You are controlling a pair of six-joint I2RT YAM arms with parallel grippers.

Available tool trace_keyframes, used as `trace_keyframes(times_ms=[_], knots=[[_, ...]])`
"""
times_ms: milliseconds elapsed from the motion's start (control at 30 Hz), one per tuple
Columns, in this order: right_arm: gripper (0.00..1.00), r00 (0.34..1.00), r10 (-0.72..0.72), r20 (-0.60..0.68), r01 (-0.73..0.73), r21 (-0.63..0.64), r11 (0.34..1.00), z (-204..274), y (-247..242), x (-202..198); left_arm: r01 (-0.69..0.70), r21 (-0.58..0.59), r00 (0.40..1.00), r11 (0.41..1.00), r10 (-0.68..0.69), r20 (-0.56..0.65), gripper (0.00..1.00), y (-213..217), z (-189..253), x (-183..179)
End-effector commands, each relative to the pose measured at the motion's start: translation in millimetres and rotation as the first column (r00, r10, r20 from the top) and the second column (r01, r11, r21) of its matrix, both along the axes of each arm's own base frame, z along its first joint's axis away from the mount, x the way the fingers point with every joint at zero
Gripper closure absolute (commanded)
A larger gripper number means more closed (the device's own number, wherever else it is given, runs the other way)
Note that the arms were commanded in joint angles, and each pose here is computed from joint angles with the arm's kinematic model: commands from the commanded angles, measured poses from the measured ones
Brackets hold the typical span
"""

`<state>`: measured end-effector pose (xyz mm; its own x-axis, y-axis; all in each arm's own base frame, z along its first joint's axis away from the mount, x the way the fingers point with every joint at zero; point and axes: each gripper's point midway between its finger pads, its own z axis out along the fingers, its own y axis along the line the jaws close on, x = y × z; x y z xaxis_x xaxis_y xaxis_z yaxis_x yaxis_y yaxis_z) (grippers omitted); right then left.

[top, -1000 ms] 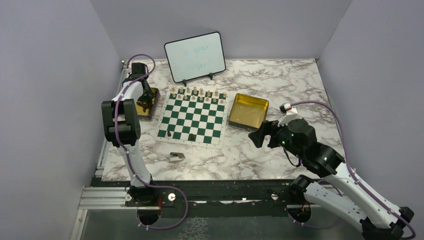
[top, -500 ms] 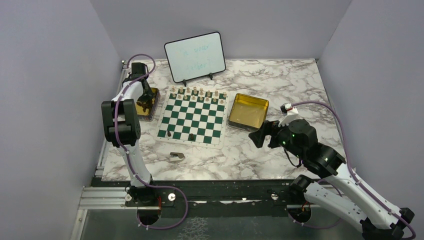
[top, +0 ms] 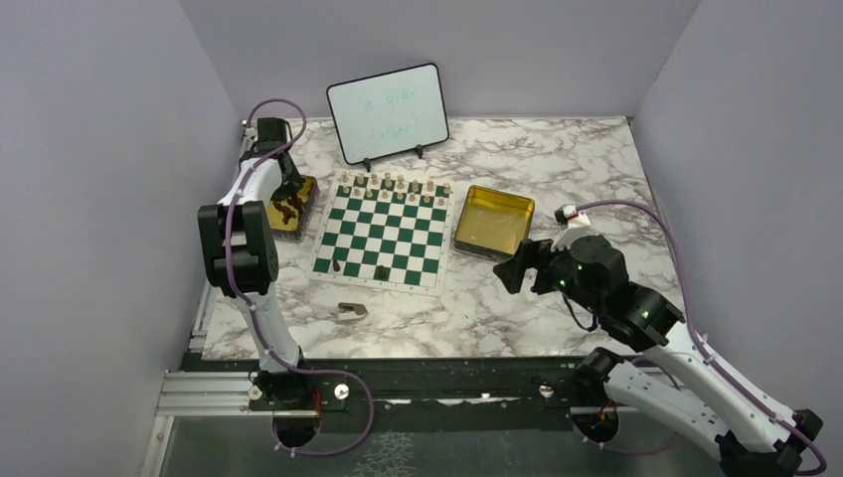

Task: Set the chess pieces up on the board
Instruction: Pick up the chess piece from the storage box.

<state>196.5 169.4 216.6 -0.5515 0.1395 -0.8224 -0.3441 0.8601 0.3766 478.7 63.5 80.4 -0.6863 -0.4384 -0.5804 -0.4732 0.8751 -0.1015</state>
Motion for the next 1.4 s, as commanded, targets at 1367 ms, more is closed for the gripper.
trace_keyframes(times_ms=[1367], knots=[[0.01, 1.000, 0.011, 0.013, -0.012, 0.078, 0.997, 17, 11, 1, 0.176, -0.074, 0.959, 0.982, -0.154, 0.237, 0.82, -58, 118, -7]])
